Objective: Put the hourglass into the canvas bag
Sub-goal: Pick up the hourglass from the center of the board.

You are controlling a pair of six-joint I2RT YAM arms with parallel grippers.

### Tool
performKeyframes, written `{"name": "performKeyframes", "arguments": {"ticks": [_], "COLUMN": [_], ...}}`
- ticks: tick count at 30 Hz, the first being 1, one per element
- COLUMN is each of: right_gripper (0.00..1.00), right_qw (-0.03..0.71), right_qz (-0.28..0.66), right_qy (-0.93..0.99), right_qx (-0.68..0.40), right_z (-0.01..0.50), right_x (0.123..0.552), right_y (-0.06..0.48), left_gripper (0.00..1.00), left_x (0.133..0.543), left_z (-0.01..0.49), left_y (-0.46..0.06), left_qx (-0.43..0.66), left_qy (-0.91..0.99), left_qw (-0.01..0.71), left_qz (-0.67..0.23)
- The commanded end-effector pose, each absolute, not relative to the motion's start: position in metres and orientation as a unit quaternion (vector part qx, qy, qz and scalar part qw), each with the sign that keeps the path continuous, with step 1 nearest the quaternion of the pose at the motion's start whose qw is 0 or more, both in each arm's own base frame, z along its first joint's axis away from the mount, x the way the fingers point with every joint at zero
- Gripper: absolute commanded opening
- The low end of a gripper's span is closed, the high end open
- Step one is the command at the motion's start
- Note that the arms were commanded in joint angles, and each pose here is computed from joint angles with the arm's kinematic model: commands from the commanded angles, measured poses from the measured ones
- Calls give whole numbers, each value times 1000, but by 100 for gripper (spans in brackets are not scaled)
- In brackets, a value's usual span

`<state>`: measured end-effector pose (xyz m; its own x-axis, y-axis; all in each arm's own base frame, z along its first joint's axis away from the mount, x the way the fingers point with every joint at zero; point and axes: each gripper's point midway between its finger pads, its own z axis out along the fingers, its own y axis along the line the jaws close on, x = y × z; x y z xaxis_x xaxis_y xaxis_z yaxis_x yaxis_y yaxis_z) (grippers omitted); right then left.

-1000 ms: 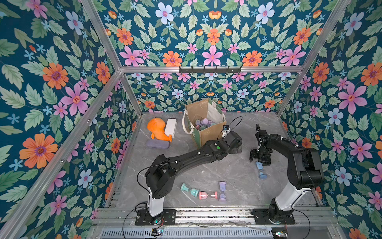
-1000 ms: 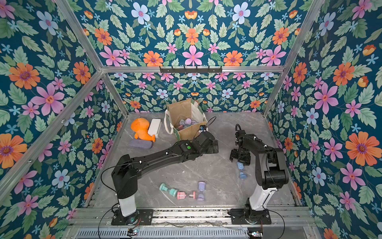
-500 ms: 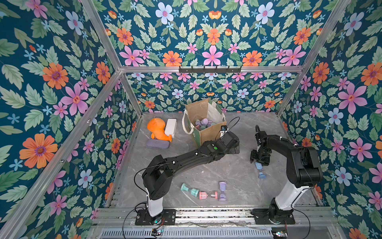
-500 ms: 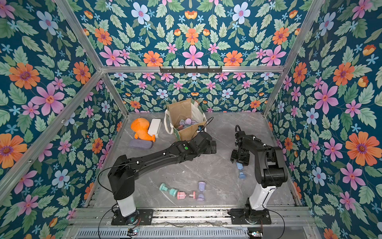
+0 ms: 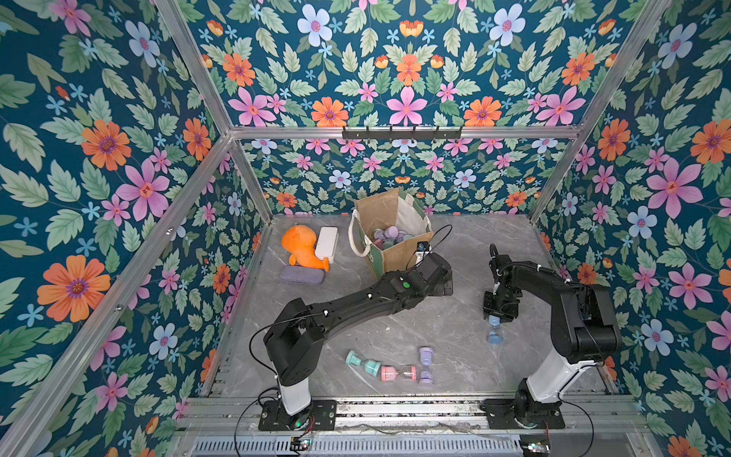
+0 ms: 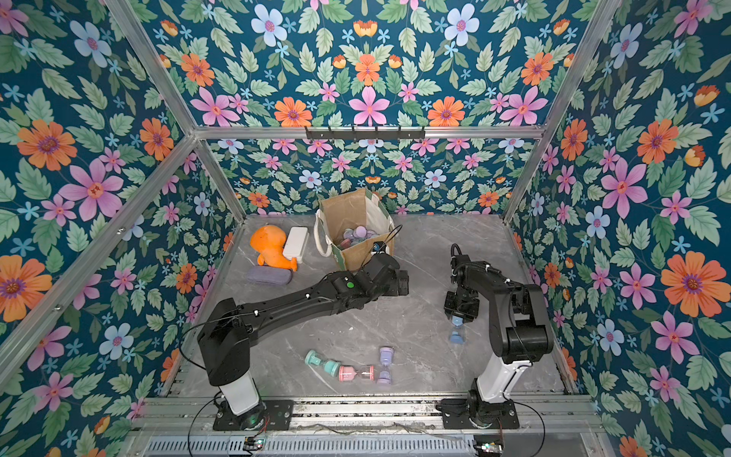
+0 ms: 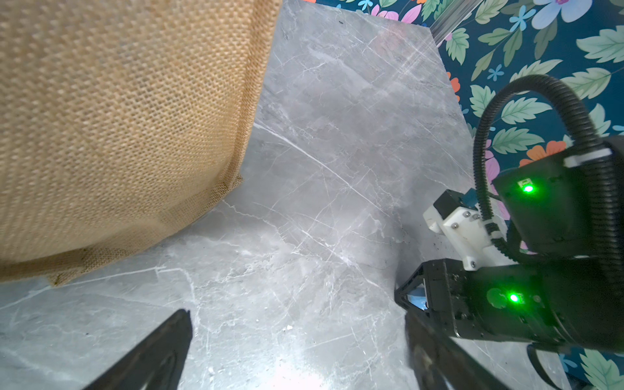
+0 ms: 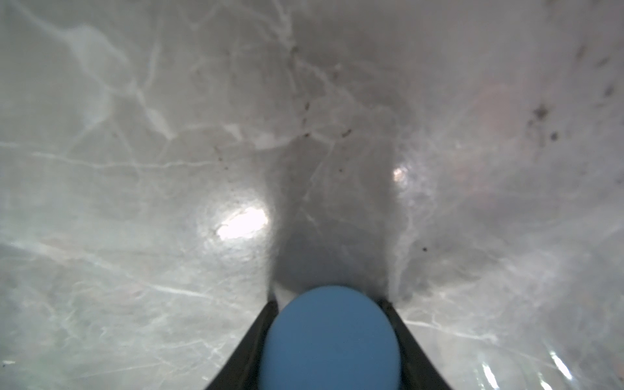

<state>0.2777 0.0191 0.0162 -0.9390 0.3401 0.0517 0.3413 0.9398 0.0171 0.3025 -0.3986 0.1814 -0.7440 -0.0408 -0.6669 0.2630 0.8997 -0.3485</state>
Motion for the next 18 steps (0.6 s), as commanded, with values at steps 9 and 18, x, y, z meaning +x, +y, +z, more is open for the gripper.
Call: {"name": "performKeyframes", "arguments": {"ticks": [9,18], "right_gripper": [34,32], "right_qw": [-53,-135], "right_qz": [-90,-181], "right_qy": [-981,-963], "right_qx": [-166,-147], "right_z": [63,135], "right_x": [290,302], "right_y": [41,97], "left_gripper": [100,98], "left_x": [294,250], "left_z": [187,193], "left_y": [-393,-429], "left_qx": [62,147], "left_qy": [900,843], "left_qw": [357,359], "left_qz": [-241,-373]}}
